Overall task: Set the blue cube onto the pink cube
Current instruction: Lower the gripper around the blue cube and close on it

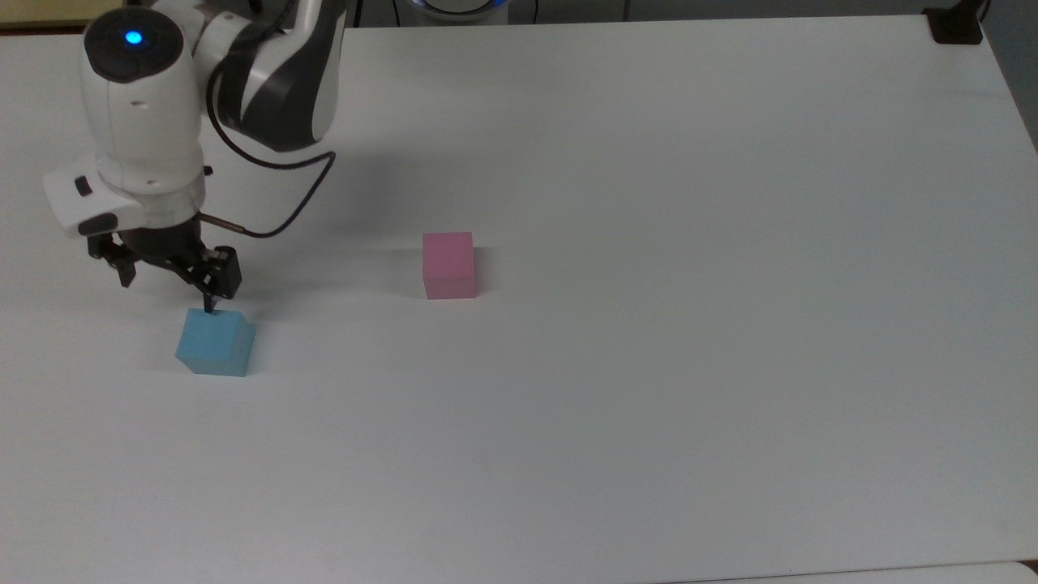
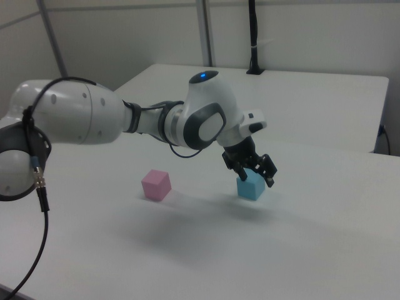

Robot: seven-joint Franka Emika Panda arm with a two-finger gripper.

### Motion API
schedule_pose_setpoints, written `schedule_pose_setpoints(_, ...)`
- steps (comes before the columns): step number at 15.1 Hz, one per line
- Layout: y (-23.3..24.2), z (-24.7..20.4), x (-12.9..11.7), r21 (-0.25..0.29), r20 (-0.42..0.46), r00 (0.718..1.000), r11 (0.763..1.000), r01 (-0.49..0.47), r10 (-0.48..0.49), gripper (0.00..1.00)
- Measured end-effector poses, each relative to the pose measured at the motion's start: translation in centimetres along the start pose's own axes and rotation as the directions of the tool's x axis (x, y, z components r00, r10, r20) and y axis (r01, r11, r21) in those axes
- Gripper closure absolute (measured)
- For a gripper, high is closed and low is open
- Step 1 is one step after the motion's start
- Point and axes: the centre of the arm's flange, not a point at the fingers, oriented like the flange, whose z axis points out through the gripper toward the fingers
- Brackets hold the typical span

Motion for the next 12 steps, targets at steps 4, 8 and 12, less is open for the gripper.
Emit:
schedule_pose_setpoints(4,-2.0,0.1,1.1,0.085,-0.037,0.997,0.995,-0.061,0.064,0.00)
schedule_pose_setpoints(8,-2.2,-2.0,2.2,0.114,-0.069,0.995,0.991,-0.066,0.074,0.00)
schedule_pose_setpoints(12,-2.0,-2.2,1.9,0.132,-0.046,0.998,0.991,-0.035,0.041,0.00)
